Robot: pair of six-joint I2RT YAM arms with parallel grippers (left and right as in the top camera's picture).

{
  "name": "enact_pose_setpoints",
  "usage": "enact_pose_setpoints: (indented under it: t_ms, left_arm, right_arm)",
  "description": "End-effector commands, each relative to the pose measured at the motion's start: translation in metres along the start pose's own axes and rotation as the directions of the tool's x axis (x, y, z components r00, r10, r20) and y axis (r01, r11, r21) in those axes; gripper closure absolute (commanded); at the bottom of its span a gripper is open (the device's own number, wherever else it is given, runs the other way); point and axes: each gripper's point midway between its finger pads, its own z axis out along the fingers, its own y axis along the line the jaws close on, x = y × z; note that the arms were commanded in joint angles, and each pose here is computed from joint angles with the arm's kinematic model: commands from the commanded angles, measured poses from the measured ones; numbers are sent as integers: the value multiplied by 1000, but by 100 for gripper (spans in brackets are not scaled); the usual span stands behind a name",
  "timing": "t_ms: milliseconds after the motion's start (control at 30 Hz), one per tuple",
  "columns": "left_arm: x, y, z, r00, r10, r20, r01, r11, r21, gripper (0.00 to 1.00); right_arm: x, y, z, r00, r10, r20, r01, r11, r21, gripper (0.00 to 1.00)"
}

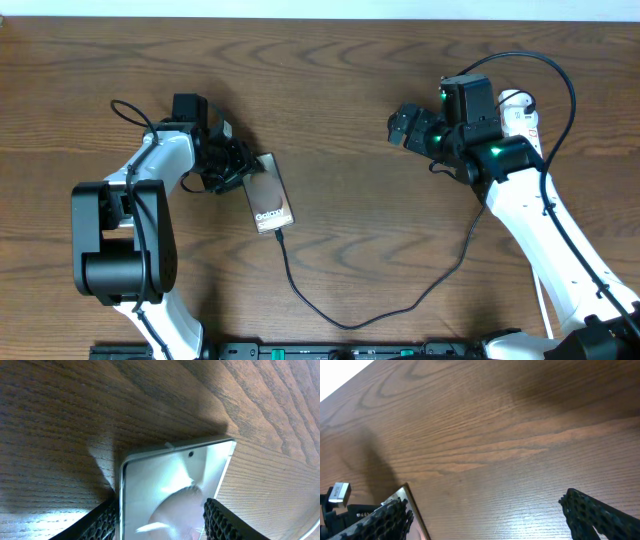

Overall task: Plug charger to phone and switch on socket
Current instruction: 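Lower the phone flat onto the table with the left gripper and release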

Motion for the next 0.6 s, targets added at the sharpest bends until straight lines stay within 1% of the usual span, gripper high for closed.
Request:
enact_pose_setpoints:
  t_ms: [0, 367, 567]
  left_arm:
    - [25, 69, 28, 994, -87, -64, 69, 967, -245, 42]
    - [19, 66, 27, 996, -75, -47, 62, 970, -236, 41]
    - [1, 54, 3, 999, -50, 19, 53, 977, -205, 41]
  right_arm:
    - [0, 0, -1, 1000, -17, 8, 17, 1000, 8, 3]
    - [0, 0, -1, 1000, -18, 8, 18, 1000, 9, 2]
    - [-1, -1, -1, 1000, -21, 11, 21, 1000, 13, 2]
